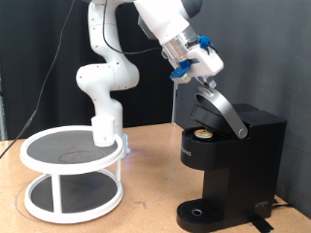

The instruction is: Make a cup of coffee with the keurig machine

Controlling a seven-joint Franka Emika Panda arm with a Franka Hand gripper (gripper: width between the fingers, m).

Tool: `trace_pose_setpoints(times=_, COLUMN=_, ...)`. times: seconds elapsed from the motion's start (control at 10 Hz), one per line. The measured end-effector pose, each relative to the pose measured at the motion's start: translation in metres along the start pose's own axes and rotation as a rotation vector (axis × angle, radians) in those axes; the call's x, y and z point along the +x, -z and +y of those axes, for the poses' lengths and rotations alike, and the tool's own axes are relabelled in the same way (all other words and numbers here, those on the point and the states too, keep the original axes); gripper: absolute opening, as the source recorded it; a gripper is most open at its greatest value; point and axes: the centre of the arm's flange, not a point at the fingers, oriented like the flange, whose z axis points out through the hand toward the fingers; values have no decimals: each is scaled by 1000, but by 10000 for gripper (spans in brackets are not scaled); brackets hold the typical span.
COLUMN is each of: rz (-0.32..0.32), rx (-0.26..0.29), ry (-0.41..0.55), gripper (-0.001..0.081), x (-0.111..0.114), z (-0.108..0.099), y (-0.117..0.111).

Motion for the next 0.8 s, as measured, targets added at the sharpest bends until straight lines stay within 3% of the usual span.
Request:
trace_pose_setpoints(times=0.4, rz=25, rx=13, ry=-21, gripper=0, x=4, z=-4, y=-7)
trace_pose_setpoints(times=0.8, rz=-23, rx=13, ry=-25, gripper=0, x=4, z=-4, y=-5)
